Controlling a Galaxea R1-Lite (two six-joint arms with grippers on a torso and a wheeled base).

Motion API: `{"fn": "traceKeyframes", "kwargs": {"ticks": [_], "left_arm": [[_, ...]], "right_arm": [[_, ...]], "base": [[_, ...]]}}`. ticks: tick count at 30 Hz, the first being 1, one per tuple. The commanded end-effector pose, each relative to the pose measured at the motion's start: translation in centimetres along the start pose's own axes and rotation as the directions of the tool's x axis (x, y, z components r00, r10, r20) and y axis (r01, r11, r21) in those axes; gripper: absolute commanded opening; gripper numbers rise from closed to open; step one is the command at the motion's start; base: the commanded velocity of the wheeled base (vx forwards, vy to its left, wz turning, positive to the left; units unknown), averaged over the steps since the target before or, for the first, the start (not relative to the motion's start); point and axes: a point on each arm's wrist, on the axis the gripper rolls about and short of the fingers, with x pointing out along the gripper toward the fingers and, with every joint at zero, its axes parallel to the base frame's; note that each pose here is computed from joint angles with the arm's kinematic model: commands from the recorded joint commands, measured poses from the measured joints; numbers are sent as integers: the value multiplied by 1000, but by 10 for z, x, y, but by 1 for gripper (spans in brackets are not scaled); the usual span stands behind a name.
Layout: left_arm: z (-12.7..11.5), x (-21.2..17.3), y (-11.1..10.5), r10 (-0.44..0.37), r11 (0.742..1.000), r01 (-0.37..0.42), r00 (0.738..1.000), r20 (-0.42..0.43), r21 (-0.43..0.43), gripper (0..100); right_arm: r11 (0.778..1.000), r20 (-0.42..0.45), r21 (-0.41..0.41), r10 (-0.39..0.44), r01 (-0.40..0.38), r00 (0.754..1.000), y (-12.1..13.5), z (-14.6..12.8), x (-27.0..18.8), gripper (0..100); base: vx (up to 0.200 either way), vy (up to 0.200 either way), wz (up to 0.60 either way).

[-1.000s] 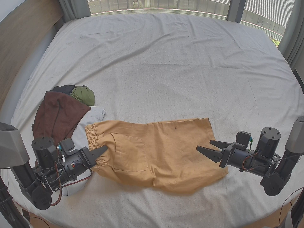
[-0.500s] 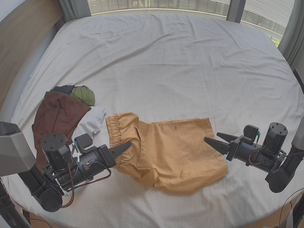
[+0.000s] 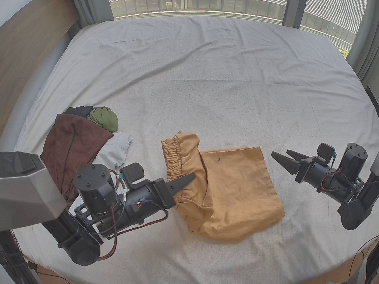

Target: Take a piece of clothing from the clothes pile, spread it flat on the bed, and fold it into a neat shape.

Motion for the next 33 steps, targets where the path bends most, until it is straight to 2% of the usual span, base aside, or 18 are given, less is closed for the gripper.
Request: {"fn": "traceKeyframes", "kwargs": {"ticks": [1, 11, 18, 23, 33], "left_arm": [[-11, 22, -1, -11, 1000, 11, 1000, 0, -2, 0], [-31, 45, 3, -28, 999, 27, 999, -45, -26, 0], [-35, 59, 0, -58, 998, 56, 997, -45, -35, 0], [-50, 76, 2, -77, 997, 74, 995, -69, -38, 0], [-60, 91, 0, -103, 993, 99, 991, -86, -57, 0]], "right_arm": [[999, 40, -10, -35, 35, 999, -11, 10, -2, 100], [997, 87, -20, -77, 79, 993, -26, 21, -3, 100], [997, 90, -20, -76, 78, 993, -26, 22, -3, 100], [997, 89, -19, -77, 79, 993, -27, 21, -2, 100], [997, 88, -19, -75, 77, 993, -26, 21, -2, 100]], "base": [[0, 0, 0], [0, 0, 0], [0, 0, 0], [0, 0, 0], [0, 0, 0]]}}
